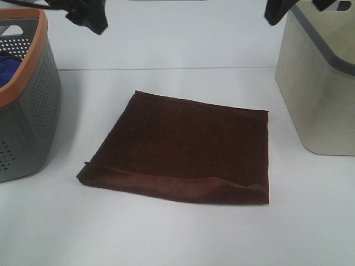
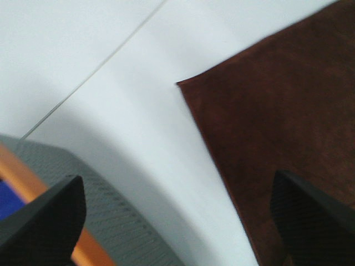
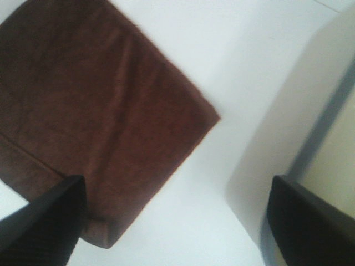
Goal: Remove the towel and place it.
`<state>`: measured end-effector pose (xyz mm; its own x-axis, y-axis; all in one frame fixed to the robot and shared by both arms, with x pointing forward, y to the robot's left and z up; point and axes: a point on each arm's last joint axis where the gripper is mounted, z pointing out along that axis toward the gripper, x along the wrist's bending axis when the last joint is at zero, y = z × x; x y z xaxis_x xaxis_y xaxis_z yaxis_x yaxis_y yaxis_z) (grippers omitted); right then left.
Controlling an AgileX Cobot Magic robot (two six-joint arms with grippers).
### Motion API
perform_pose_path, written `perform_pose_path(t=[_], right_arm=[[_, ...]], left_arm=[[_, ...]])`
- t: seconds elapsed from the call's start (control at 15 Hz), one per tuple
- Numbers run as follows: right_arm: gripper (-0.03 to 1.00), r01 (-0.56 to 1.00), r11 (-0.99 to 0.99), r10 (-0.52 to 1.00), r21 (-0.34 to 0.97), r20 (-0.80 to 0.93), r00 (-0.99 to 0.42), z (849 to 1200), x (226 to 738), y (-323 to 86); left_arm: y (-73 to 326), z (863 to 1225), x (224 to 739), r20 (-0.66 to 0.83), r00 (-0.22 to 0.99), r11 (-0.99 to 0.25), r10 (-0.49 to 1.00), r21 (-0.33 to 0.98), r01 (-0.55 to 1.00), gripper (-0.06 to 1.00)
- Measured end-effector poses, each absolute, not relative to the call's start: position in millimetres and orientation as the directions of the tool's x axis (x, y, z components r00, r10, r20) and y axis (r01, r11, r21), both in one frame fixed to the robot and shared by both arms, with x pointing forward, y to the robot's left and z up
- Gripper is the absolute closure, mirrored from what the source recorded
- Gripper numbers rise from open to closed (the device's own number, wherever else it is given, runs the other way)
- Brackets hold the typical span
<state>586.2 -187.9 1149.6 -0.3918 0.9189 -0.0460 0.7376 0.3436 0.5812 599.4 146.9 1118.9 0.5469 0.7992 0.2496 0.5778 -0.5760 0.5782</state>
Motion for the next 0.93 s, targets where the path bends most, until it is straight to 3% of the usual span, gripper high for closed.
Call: perform_pose_path(t=[0.2, 0.4, 0.67, 0.93], right_arm=[[0.10, 0.791, 0.150, 0.985, 0.593, -0.024, -0.168, 1165.1, 585.1, -251.2], [0.10, 0.789, 0.029, 1.000, 0.614, -0.021, -0.021, 1175.3, 580.1, -300.6], [0.10, 0.780, 0.005, 1.000, 0.626, 0.004, -0.010, 1183.1, 535.5, -304.7], [0.10, 0.781, -0.024, 0.998, 0.625, 0.066, -0.021, 1165.6, 440.4, -296.9]], left_arm=[[204.4, 1139.0, 592.1, 0.231, 0.317, -0.392, 0.920, 0.548, 0.739, 0.08], [248.2, 1150.6, 575.4, 0.219, 0.190, -0.276, 0.957, 0.491, 0.826, 0.08], [302.5, 1165.3, 507.9, 0.172, -0.005, -0.090, 0.985, 0.540, 0.837, 0.08], [307.0, 1174.6, 421.4, 0.147, -0.025, -0.079, 0.989, 0.661, 0.746, 0.08]])
